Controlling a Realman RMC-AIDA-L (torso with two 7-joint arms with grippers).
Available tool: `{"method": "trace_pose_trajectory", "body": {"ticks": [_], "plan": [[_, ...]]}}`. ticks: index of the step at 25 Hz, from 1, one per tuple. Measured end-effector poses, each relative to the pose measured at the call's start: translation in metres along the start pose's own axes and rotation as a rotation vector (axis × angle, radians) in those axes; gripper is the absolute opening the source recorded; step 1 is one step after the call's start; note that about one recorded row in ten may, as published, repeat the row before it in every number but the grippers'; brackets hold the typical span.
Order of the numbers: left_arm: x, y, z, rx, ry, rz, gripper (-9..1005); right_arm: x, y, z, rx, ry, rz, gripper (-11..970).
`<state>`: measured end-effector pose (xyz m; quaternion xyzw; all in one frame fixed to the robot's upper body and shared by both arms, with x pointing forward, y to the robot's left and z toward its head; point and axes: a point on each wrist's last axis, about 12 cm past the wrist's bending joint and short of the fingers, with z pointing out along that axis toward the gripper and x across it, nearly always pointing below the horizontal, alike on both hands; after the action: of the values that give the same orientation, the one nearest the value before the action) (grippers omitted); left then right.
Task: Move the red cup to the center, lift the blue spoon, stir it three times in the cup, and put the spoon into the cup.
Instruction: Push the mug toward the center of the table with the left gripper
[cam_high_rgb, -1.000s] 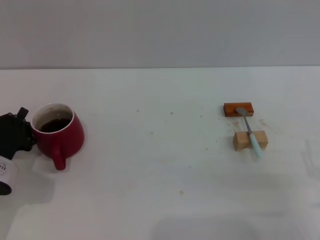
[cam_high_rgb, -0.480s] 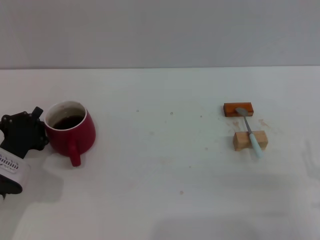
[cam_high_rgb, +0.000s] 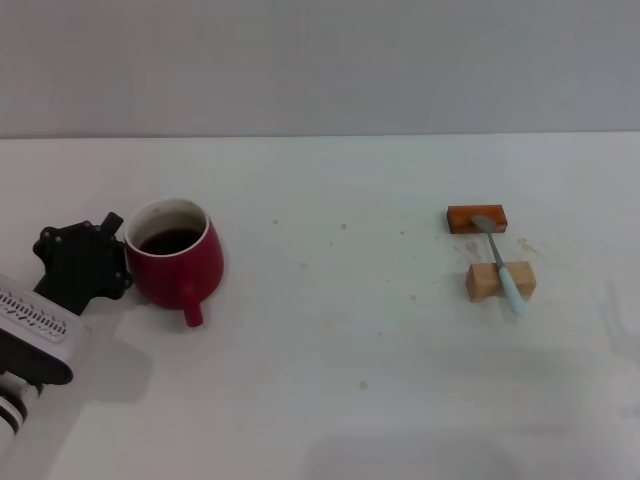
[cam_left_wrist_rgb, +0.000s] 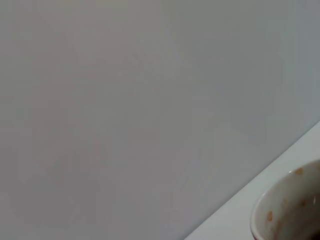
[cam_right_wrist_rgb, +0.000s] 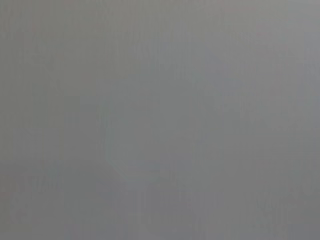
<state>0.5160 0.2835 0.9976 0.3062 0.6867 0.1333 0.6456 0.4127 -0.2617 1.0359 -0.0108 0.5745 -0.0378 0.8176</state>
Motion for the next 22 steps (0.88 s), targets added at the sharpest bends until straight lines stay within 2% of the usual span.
{"method": "trace_pose_trajectory", "body": {"ticks": [22], "plan": [[-0.023, -0.028, 0.008, 0.108, -0.075, -0.026, 9, -0.002, 0.001, -0.002, -0.008, -0.018, 0.002, 730]]}}
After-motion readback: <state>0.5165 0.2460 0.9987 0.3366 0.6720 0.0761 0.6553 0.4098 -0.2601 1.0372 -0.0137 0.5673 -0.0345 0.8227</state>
